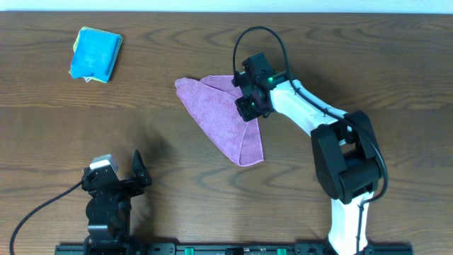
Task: Fold the cloth
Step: 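Lower the hanging pink cloth onto the table with the right gripper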
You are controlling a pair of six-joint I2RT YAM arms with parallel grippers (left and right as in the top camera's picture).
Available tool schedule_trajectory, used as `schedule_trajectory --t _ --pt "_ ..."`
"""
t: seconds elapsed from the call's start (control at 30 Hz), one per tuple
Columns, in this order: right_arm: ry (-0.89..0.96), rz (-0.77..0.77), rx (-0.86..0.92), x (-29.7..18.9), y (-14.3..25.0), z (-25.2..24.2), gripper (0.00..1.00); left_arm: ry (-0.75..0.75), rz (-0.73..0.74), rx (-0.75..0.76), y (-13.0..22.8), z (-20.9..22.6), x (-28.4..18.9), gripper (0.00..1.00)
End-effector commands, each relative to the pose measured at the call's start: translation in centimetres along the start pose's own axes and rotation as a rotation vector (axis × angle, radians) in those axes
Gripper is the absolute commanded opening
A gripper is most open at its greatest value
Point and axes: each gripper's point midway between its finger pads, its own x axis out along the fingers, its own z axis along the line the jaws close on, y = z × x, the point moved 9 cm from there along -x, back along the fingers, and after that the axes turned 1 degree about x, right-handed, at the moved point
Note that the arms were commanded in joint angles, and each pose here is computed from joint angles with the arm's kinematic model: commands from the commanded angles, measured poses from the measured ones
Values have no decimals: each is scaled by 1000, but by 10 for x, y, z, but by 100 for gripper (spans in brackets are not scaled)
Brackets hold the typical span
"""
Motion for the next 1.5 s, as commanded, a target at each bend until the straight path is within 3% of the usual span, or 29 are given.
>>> schedule_trajectory --t 0.0,0.3,0.77,1.1,1.3,1.37,1.4,1.43,1.47 --pt "4 9 -1 5 1 -2 4 -20 19 7 8 3 3 95" --pt "3 5 19 2 -1 -1 1 -20 19 7 8 3 3 95" --pt "-12 -18 -5 -52 -31 18 1 -20 19 7 8 3 3 95" --pt "-177 37 -152 -58 -23 94 1 -20 19 7 8 3 3 95" --pt "-440 141 -306 -60 7 173 2 -20 19 7 8 3 3 95" --pt "-478 164 -407 -61 18 191 14 -20 19 7 8 3 3 95" --pt "-457 165 -446 -60 21 195 36 -20 19 7 8 3 3 95" --pt "-411 163 -459 -58 22 195 70 -20 19 7 8 3 3 95" --pt "-373 159 -465 -57 22 193 85 -20 19 7 8 3 3 95"
